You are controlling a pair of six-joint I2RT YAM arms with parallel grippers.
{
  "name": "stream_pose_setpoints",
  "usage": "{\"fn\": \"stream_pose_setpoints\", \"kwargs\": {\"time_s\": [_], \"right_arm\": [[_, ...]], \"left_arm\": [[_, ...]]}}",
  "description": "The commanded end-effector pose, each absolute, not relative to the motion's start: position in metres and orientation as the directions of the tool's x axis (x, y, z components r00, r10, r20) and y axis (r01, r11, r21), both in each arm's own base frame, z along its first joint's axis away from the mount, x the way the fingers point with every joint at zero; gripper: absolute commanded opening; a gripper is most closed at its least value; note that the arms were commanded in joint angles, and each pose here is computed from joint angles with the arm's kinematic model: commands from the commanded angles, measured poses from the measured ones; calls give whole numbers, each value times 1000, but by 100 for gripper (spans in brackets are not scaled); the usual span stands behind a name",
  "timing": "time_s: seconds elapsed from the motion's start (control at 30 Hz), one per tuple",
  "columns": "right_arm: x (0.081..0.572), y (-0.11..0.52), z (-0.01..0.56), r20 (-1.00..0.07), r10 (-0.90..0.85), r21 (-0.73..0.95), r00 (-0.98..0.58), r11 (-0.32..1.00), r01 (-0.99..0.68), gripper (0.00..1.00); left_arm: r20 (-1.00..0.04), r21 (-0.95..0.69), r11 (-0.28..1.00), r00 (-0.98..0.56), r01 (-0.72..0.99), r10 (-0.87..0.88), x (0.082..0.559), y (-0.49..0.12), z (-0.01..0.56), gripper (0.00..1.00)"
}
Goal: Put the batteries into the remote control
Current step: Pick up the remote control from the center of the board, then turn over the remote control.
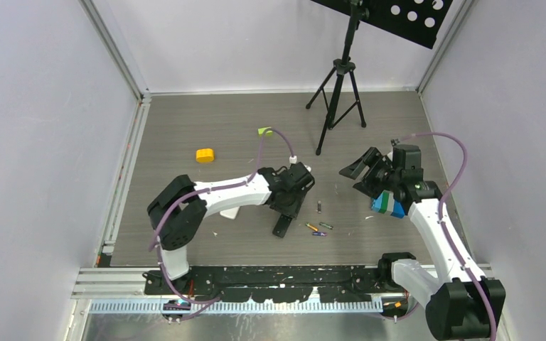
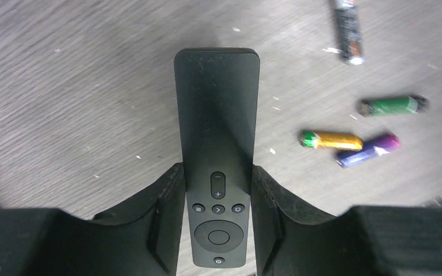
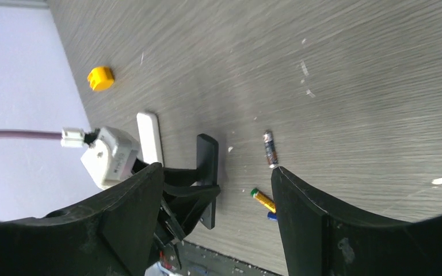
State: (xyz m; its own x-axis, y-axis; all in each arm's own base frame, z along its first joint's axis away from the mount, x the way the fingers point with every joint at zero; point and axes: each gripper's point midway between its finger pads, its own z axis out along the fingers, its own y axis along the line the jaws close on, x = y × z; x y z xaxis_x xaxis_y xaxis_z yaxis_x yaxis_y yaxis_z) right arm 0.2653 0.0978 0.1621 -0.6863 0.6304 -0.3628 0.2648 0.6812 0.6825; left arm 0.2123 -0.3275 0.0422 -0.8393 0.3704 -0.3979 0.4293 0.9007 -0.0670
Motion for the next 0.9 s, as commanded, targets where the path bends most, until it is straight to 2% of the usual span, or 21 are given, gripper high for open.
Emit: {"fn": "stream_pose_setpoints", "kwargs": {"time_s": [0.0, 0.1, 0.27, 0.4, 0.53, 0.7, 0.8, 0.87], "right_arm": [[268, 138, 179, -316, 607, 812, -729, 571, 124, 74], [264, 169, 184, -288, 577, 844, -764, 530, 83, 75], [258, 225, 180, -272, 489, 830, -829, 556, 55, 75], [262, 251, 172, -212, 488, 840, -846, 534, 97, 67], [267, 260, 175, -200, 524, 859, -828, 500, 109, 61], [271, 256, 183, -207, 565, 866, -799, 486, 119, 45], [269, 256, 185, -184, 577, 872, -795, 469, 138, 30], [269, 258, 187, -164, 586, 880, -793, 450, 151, 19]], "left_arm": [[-477, -327, 773, -801, 544, 362, 217, -355, 110, 13], [-531, -401, 710, -779, 578, 334, 222, -355, 138, 12], [-618, -430, 608, -708, 668, 341, 215, -358, 168, 10], [-648, -443, 580, -691, 684, 320, 213, -357, 179, 9], [-665, -451, 569, -684, 687, 300, 210, -355, 184, 9], [-676, -453, 565, -679, 690, 287, 210, -353, 188, 8], [-682, -451, 565, -675, 690, 280, 211, -353, 190, 9], [-693, -447, 568, -669, 691, 270, 214, -352, 194, 13]]}}
